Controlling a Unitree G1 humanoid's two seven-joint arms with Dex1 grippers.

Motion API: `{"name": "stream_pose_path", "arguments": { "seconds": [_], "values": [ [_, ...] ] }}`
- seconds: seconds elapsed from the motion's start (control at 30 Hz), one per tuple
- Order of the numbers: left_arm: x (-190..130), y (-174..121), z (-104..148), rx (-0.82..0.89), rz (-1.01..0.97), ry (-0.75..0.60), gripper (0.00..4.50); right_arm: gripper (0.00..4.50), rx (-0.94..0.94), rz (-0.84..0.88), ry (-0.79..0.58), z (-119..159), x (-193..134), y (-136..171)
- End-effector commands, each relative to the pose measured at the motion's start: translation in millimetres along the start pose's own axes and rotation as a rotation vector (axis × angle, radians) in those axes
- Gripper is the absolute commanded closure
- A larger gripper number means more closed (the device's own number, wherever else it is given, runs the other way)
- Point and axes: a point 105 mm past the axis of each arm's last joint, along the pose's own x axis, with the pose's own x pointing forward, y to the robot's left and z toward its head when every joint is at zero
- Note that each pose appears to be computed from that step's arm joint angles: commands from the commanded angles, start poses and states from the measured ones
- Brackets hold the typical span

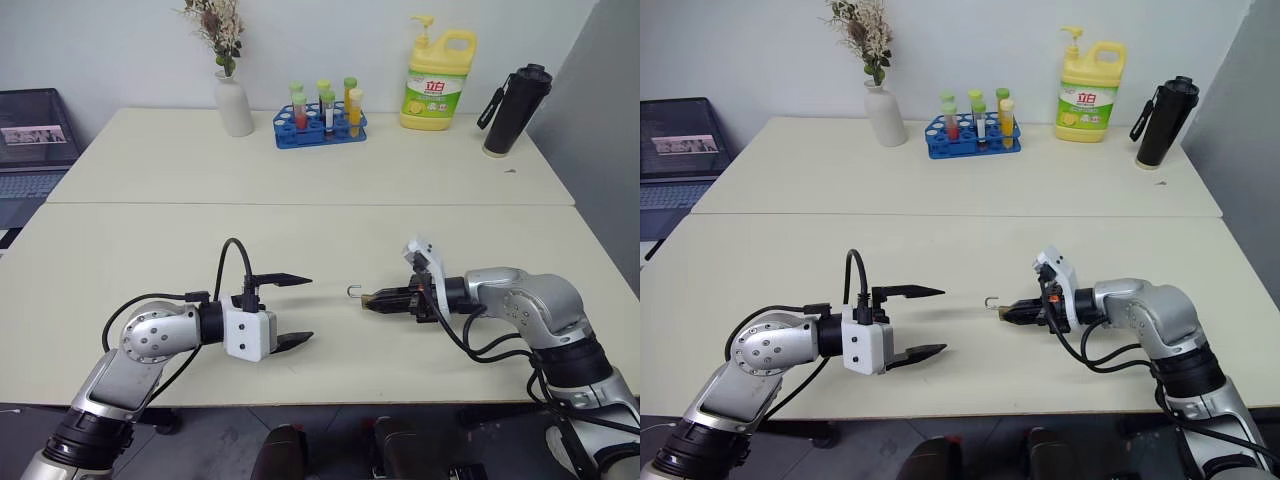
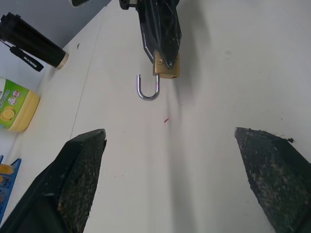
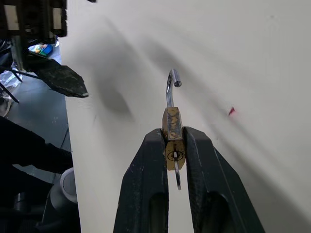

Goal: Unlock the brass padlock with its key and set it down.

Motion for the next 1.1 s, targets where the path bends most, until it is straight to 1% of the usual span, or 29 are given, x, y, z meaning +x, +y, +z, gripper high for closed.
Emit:
{"name": "stream_pose_path", "arguments": {
  "seconds": [0.03, 0.3, 0.33, 0.37, 0.43, 0.5, 0.53, 0.57, 0.6, 0.67, 0.7, 0.73, 0.8, 0.87, 0.93, 1.0, 1.1],
  "values": [
    [4, 7, 13, 0.044, 0.051, -0.052, 0.02, 4.35, 0.038, -0.050, -0.004, 10, 1, -8],
    [11, -8, 20, -0.006, 0.011, -0.086, 0.02, 4.35, 0.126, -0.112, 0.009, 8, 12, -26],
    [11, -8, 20, -0.003, 0.013, -0.087, 0.02, 3.63, 0.129, -0.119, 0.009, 8, 12, -28],
    [12, -8, 20, -0.010, 0.019, -0.088, 0.02, 3.39, 0.134, -0.124, 0.009, 8, 11, -29],
    [12, -8, 20, -0.009, 0.022, -0.087, 0.02, 2.71, 0.133, -0.132, 0.011, 8, 9, -31],
    [12, -8, 17, -0.057, 0.033, -0.071, 0.02, 1.97, 0.135, -0.145, 0.012, 7, 3, -34],
    [12, -8, 14, -0.120, 0.049, -0.064, 0.02, 1.65, 0.129, -0.167, 0.014, 5, -2, -38],
    [11, -7, 12, -0.213, 0.073, -0.059, 0.02, 1.20, 0.124, -0.194, 0.014, 3, -12, -43],
    [8, -6, 10, -0.287, 0.099, -0.050, 0.02, 0.83, 0.073, -0.227, 0.019, 2, -21, -47],
    [5, -5, 8, -0.360, 0.123, -0.035, 0.02, 0.16, 0.008, -0.253, 0.029, 0, -30, -49],
    [3, -5, 5, -0.390, 0.128, -0.015, 0.02, 0.05, -0.046, -0.249, 0.024, 1, -34, -47],
    [-1, -5, -1, -0.421, 0.131, 0.017, 0.02, 0.05, -0.113, -0.229, -0.002, 6, -38, -43],
    [-8, -9, -13, -0.465, 0.118, 0.098, 0.02, 0.05, -0.283, -0.196, -0.050, 16, -45, -33],
    [-15, -8, -16, -0.511, 0.119, 0.121, 0.02, 0.05, -0.490, -0.194, -0.085, 22, -53, -27],
    [-20, -3, -16, -0.539, 0.135, 0.132, 0.02, 0.05, -0.568, -0.172, -0.111, 22, -58, -19],
    [-22, 0, -14, -0.548, 0.140, 0.133, 0.02, 0.05, -0.613, -0.147, -0.106, 18, -61, -14],
    [-26, 4, -14, -0.547, 0.159, 0.139, 0.02, 0.05, -0.706, -0.131, -0.047, 8, -64, -11]
  ]
}}
